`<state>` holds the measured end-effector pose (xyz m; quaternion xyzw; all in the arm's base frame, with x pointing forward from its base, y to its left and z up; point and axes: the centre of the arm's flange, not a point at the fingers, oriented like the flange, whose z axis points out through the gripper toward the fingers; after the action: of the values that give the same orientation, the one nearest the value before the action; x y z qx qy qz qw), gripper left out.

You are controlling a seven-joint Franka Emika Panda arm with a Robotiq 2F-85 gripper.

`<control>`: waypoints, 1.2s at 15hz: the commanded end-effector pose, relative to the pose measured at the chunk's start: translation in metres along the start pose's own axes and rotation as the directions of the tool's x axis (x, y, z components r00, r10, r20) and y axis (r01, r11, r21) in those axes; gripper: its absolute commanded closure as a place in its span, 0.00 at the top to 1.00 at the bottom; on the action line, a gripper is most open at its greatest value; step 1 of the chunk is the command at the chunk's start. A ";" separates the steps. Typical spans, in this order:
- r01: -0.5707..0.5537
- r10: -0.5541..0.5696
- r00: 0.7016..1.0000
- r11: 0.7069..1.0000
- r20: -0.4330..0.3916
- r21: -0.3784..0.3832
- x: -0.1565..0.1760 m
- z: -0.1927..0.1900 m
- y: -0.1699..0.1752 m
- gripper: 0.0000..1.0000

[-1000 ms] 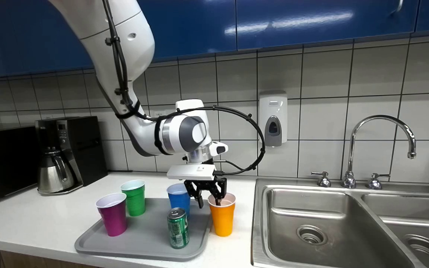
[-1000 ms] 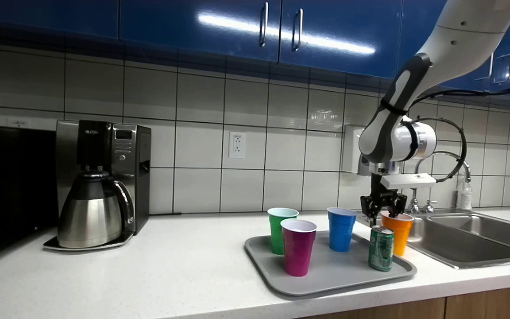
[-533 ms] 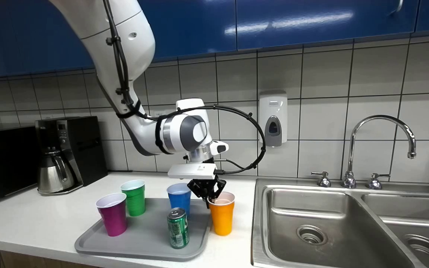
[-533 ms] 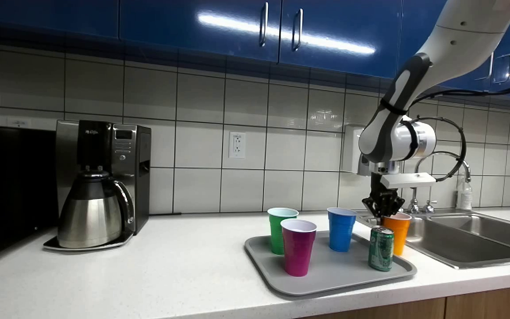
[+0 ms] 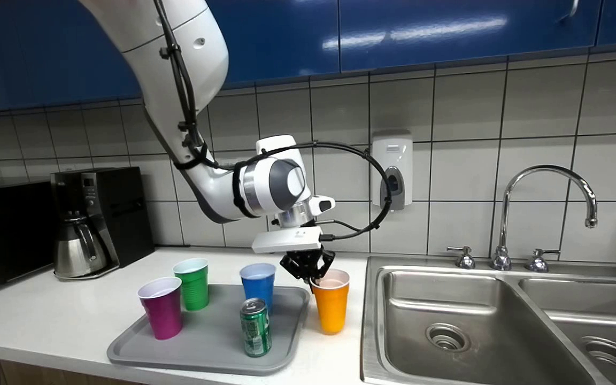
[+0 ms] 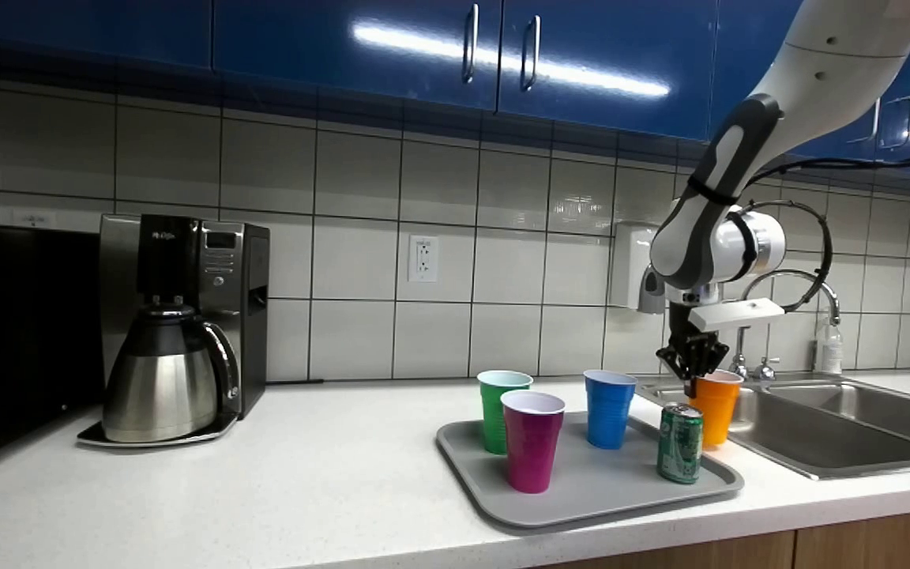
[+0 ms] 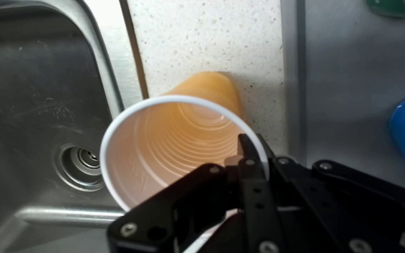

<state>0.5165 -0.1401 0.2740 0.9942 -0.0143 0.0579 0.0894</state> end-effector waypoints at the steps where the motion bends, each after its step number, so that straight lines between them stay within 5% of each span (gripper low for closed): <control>1: 0.013 -0.013 1.000 1.000 -0.027 -0.012 -0.001 -0.019 0.001 0.01; 18: 0.029 -0.030 0.992 1.000 -0.124 -0.004 -0.027 -0.100 -0.004 0.01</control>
<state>0.5013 -0.1255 0.3465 0.9891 0.0030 0.1168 0.0893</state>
